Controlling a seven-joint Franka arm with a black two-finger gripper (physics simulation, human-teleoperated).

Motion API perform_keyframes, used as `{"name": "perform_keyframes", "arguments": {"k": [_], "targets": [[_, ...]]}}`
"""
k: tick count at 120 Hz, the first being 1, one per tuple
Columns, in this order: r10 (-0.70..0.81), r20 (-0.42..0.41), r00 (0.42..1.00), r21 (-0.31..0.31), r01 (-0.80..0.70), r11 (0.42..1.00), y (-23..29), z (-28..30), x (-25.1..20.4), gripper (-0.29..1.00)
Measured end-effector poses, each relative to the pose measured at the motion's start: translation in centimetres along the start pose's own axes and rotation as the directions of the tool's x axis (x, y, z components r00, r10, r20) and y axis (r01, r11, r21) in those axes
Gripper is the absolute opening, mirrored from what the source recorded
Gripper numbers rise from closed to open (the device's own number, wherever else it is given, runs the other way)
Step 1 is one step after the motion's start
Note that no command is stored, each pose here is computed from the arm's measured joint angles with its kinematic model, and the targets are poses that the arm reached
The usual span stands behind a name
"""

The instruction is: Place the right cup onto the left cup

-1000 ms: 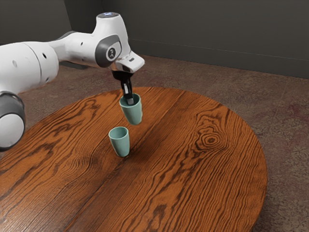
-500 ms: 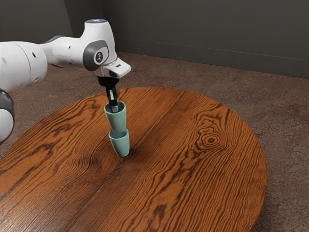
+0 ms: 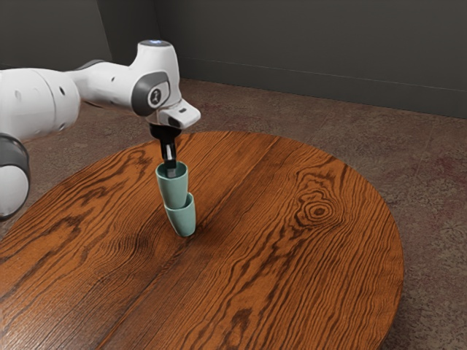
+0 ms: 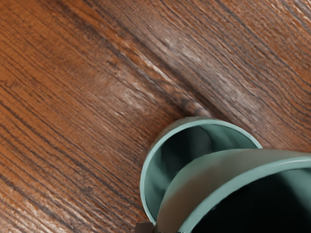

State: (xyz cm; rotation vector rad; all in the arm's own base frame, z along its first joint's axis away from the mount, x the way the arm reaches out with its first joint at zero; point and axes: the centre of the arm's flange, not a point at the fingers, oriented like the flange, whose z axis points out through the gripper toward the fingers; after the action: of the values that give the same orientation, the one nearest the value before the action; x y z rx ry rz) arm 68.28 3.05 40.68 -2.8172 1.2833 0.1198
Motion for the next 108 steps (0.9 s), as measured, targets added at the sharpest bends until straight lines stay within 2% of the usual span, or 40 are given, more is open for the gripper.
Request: {"name": "perform_keyframes", "arguments": {"k": [53, 80, 93, 108], "targets": [[0.015, 0.017, 1.0, 0.015, -0.015, 1.0, -0.8, 1.5, 2.4, -0.08], [0.013, 0.008, 1.0, 0.022, -0.013, 1.0, -0.4, 0.2, 2.5, 0.39], [0.013, -0.007, 1.0, 0.037, -0.013, 0.999, 0.1, -1.7, 2.2, 0.52], [0.014, -0.016, 1.0, 0.046, -0.014, 0.999, 0.7, -3.5, 2.0, 0.6]]}}
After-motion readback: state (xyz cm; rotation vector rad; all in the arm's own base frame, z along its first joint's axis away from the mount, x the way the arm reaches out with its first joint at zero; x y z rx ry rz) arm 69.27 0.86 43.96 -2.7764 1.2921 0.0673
